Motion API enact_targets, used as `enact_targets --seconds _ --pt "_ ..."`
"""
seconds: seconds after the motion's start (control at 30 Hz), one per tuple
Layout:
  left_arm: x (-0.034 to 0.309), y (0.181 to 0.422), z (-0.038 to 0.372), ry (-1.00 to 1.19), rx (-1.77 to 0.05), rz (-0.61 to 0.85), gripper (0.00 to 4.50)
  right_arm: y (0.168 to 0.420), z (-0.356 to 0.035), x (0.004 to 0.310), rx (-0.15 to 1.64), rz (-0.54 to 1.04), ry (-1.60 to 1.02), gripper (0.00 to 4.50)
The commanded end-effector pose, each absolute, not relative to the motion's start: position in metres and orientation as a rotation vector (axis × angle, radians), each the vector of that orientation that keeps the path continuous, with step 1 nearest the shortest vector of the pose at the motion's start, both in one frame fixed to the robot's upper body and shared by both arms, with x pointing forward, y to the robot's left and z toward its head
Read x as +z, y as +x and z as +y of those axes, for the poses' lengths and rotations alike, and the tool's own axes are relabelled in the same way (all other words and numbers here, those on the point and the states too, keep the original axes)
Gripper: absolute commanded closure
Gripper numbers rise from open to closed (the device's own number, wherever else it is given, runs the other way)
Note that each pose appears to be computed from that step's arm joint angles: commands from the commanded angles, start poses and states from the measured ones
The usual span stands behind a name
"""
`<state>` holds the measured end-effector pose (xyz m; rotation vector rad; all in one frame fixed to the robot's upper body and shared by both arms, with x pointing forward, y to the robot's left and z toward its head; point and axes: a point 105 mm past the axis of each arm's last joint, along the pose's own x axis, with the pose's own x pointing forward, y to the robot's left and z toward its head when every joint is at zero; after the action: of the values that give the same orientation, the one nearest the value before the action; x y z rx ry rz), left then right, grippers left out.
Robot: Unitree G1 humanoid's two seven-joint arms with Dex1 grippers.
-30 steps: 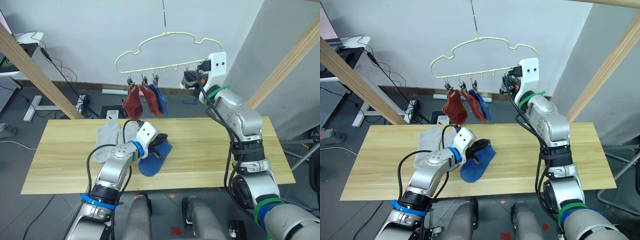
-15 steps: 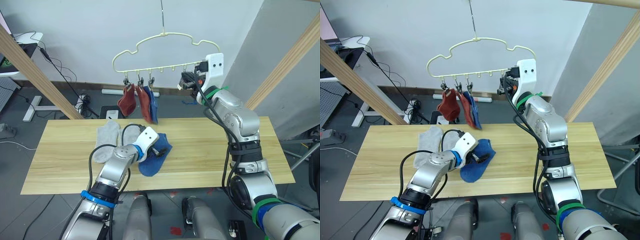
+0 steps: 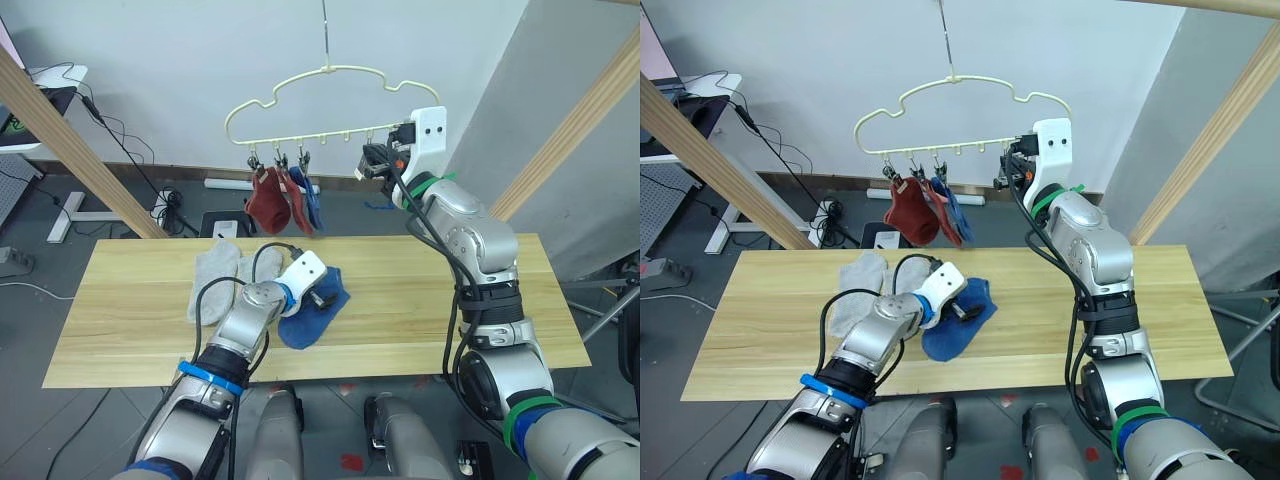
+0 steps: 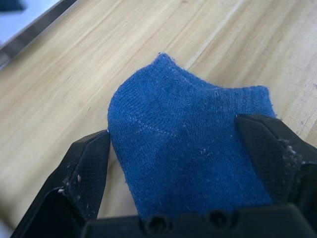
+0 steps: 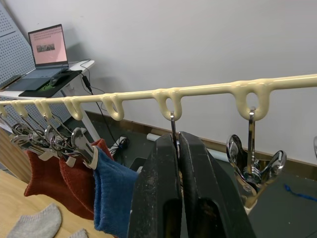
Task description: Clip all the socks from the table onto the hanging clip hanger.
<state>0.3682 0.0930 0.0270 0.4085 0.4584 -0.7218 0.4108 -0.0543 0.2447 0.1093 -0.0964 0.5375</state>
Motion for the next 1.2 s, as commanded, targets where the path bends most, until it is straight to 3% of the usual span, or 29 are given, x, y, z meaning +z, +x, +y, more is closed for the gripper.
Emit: enact_targets --seconds 0.03,0.47,0.67,0.97,1.2 --pt "0.003 0.352 0.087 0.404 -0.785 0.535 0.19 0.411 -0.059 0.245 0.518 -0.097 0.111 4.5" --pt "0.008 0.347 0.089 0.374 -0.81 0.51 3.33 0.41 -0.059 0.244 0.517 -0.098 0.117 4.5" --pt "0.04 0.347 0.072 0.149 -0.862 0.369 4.44 0.41 -0.06 0.243 0.52 -0.096 0.119 4.5" --pt "0.122 0.331 0.074 -0.334 -0.995 0.176 4.44 0.411 -0.066 0.251 0.558 -0.076 0.155 4.5" --pt "0.159 0.328 0.081 -0.402 -1.042 0.108 4.44 0.406 -0.067 0.258 0.649 0.026 0.307 4.5"
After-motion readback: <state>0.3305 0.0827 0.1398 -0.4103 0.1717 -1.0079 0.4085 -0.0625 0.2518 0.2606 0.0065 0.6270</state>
